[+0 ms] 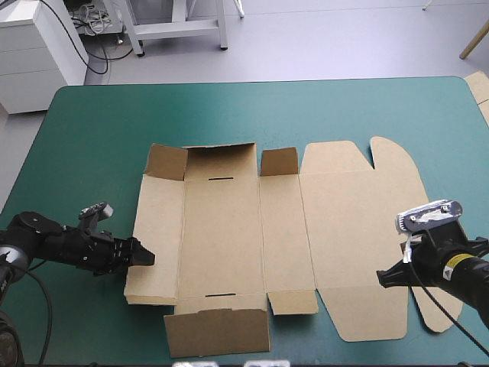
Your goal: Fold the box
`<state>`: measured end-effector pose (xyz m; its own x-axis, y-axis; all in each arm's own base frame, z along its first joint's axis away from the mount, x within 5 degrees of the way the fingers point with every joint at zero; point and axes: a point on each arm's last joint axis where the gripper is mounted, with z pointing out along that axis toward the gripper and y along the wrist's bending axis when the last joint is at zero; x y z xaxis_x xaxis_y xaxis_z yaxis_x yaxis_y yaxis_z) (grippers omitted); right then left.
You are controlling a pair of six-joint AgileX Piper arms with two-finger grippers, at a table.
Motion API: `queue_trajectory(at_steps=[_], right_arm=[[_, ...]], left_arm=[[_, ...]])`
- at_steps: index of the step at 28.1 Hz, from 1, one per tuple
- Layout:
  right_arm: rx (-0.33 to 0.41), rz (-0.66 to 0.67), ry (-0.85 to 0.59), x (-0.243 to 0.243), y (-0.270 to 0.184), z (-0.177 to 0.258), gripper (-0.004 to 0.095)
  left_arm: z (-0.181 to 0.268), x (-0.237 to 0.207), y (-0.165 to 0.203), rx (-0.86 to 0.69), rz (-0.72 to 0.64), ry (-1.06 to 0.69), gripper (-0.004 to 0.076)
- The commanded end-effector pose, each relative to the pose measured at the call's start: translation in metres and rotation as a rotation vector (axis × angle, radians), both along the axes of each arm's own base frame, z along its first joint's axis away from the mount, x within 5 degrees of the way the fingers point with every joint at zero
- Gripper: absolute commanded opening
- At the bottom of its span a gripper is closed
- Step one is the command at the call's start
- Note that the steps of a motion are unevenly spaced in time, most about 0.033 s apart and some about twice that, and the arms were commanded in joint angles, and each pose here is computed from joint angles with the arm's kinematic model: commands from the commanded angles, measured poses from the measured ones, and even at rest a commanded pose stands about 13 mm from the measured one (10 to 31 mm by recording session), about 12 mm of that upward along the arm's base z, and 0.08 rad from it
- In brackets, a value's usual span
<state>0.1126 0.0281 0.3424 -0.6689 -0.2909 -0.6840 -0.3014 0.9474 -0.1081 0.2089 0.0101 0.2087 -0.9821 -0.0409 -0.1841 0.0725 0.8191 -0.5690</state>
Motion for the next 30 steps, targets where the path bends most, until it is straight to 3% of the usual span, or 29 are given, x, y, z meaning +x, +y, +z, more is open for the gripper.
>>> queue_trajectory(at_steps=[1,7,30], right_arm=[[0.005,-0.003,-0.076,0.0025,-0.0011,0.0105,-0.0020],[0.005,-0.003,-0.071,0.0022,-0.0010,0.0102,-0.0020],[0.007,-0.003,-0.071,0.0021,-0.0009,0.0102,-0.0020]], left_arm=[[0.0122,0.0044,-0.0045,-0.051,0.037,-0.050,0.0312],[0.0125,0.0060,0.0020,-0.051,0.082,-0.063,-0.0011],[0.0216,0.0061,-0.0011,-0.095,0.066,-0.052,-0.0008]])
